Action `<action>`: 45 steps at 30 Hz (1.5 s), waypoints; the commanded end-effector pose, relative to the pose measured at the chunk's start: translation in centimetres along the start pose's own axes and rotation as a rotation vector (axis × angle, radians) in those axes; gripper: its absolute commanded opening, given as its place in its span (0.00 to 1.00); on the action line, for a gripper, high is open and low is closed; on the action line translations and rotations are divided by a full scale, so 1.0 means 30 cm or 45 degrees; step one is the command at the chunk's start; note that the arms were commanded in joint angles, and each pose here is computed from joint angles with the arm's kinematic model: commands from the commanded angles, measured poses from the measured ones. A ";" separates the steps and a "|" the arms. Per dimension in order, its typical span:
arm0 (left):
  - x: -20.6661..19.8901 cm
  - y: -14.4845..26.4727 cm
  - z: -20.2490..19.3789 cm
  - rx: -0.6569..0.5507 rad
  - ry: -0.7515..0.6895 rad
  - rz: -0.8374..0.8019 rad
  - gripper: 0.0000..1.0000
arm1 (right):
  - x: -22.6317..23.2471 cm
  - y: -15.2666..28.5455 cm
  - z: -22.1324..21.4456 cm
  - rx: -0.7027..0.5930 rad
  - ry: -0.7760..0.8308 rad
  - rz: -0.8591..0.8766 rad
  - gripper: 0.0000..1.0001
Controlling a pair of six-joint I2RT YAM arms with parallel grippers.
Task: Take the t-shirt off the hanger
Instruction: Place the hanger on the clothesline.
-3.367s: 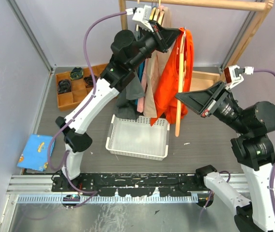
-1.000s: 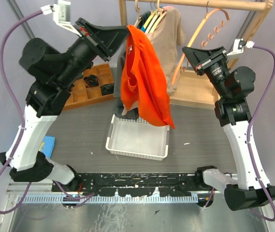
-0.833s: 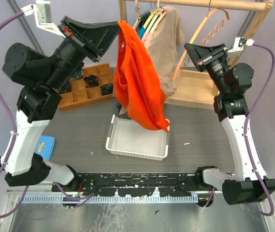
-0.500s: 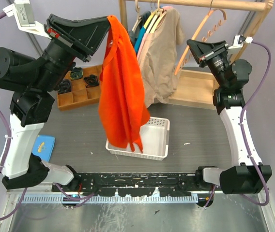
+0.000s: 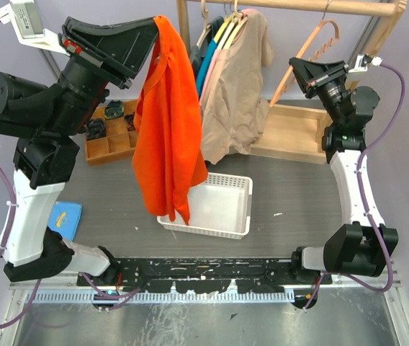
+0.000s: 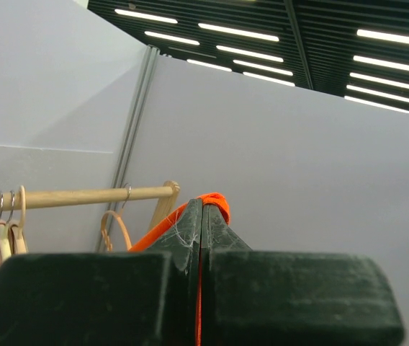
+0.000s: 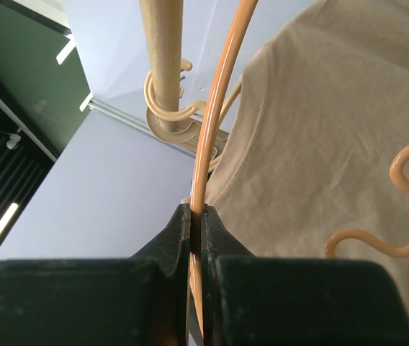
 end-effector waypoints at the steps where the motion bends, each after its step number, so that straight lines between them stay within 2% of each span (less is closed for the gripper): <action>1: -0.048 -0.008 0.066 -0.112 -0.001 -0.069 0.00 | 0.080 0.019 0.027 -0.019 0.071 0.156 0.01; 5: -0.041 -0.018 0.055 -0.106 0.015 -0.071 0.00 | 0.059 0.029 0.017 -0.003 0.054 0.138 0.01; 7: -0.035 -0.021 0.044 -0.097 0.020 -0.069 0.00 | 0.053 0.033 0.010 0.009 0.045 0.131 0.07; 12: -0.009 -0.021 0.010 -0.069 0.044 -0.043 0.00 | 0.053 0.053 -0.003 0.022 0.047 0.111 0.30; 15: 0.007 -0.020 -0.009 -0.052 0.057 -0.025 0.00 | 0.057 0.067 -0.004 0.017 0.065 0.085 0.48; 20: 0.033 -0.014 -0.045 -0.018 0.081 0.007 0.00 | 0.080 0.097 0.007 -0.002 0.112 0.053 0.74; 24: 0.048 -0.010 -0.063 0.001 0.086 0.027 0.00 | 0.107 0.125 0.022 -0.020 0.158 0.031 0.82; 30: 0.086 0.014 -0.109 0.051 0.085 0.080 0.00 | 0.160 0.167 0.028 -0.030 0.261 0.002 0.99; 39: 0.141 0.073 -0.201 0.178 0.105 0.159 0.00 | 0.224 0.224 0.026 -0.073 0.322 -0.038 1.00; 45: 0.139 0.171 -0.257 0.279 0.171 0.197 0.00 | 0.251 0.248 0.026 -0.104 0.325 -0.042 1.00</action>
Point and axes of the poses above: each gripper's point midway between its finger pads, its own y axis back along the fingers, its own x axis along the line the jaws close on, z = x × y, the point moved 6 cm from there along y, back along the fingers, and after that the axes turned 12 degrees about y, right-handed, at the moved point
